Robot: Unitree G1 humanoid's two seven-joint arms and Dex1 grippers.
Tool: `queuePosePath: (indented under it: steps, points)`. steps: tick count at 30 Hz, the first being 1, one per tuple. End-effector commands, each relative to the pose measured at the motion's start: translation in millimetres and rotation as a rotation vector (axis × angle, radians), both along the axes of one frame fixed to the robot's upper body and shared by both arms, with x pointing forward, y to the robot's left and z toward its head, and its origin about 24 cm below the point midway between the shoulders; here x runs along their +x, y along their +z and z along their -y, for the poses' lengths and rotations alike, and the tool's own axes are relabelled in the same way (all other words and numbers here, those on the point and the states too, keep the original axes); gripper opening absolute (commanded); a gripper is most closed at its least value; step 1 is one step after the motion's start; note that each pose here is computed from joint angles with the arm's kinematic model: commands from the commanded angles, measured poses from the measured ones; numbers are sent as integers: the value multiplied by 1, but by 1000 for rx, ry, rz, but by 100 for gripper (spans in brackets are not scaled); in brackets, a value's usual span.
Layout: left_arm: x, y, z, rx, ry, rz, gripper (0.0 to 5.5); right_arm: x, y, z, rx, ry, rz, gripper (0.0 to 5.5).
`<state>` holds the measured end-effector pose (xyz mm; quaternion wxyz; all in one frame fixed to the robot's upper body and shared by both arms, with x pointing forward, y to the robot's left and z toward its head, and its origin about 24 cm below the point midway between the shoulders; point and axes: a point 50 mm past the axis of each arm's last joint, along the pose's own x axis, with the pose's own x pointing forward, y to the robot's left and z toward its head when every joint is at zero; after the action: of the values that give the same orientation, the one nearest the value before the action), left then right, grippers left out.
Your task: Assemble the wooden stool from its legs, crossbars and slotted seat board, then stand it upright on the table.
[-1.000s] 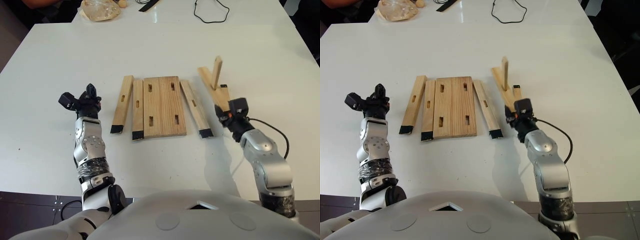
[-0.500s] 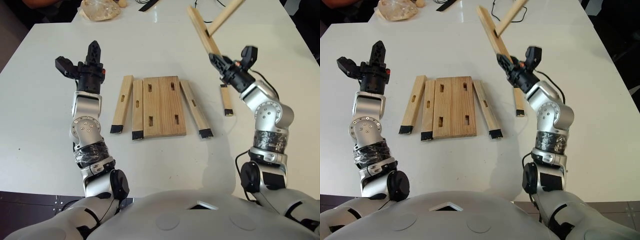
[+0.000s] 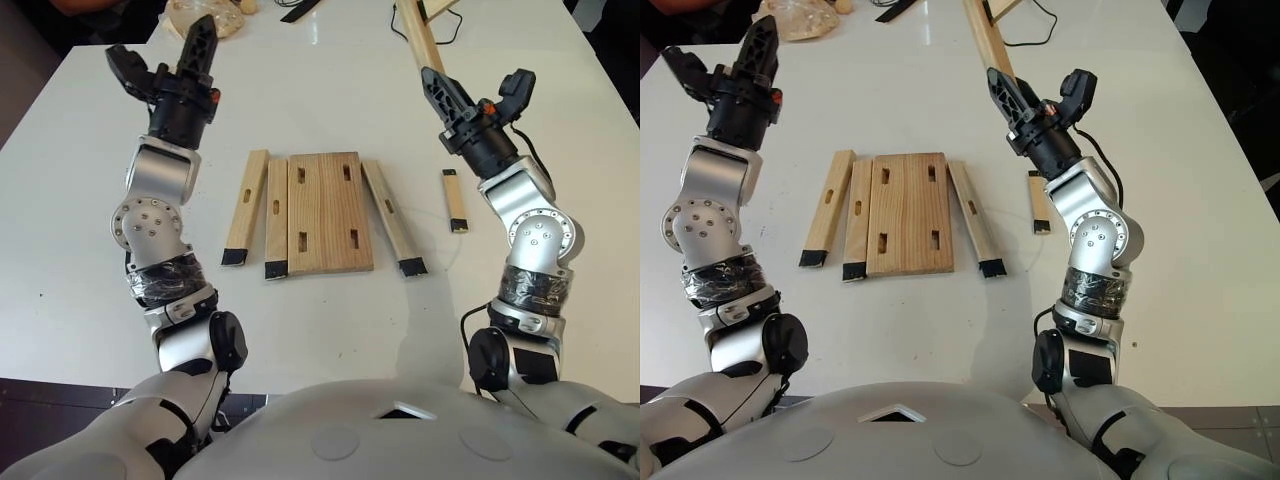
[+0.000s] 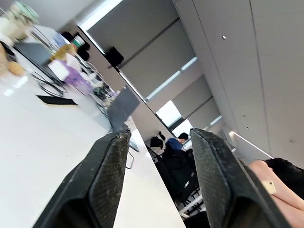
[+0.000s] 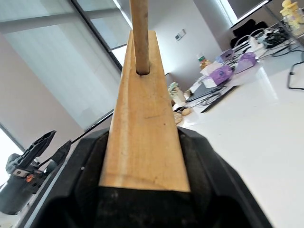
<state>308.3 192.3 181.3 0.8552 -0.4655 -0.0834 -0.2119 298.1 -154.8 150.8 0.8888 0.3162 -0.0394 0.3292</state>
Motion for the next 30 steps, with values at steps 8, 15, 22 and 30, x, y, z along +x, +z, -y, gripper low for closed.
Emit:
queuePosePath:
  steps: [8, 15, 22, 30]
  points:
    - [9, 51, 37, -83, -404, 107, 259, -6, 47, 21, 50, 60, 201, 206]
    - [4, 62, 47, -105, -481, 144, 359, -11, 63, 19, 30, 142, 254, 206]
    - [-5, 64, 58, -138, -594, 169, 359, -18, 72, 21, -10, 331, 286, 206]
    - [-19, 62, 66, -170, -743, 165, 359, -29, 78, 8, 15, 456, 317, 206]
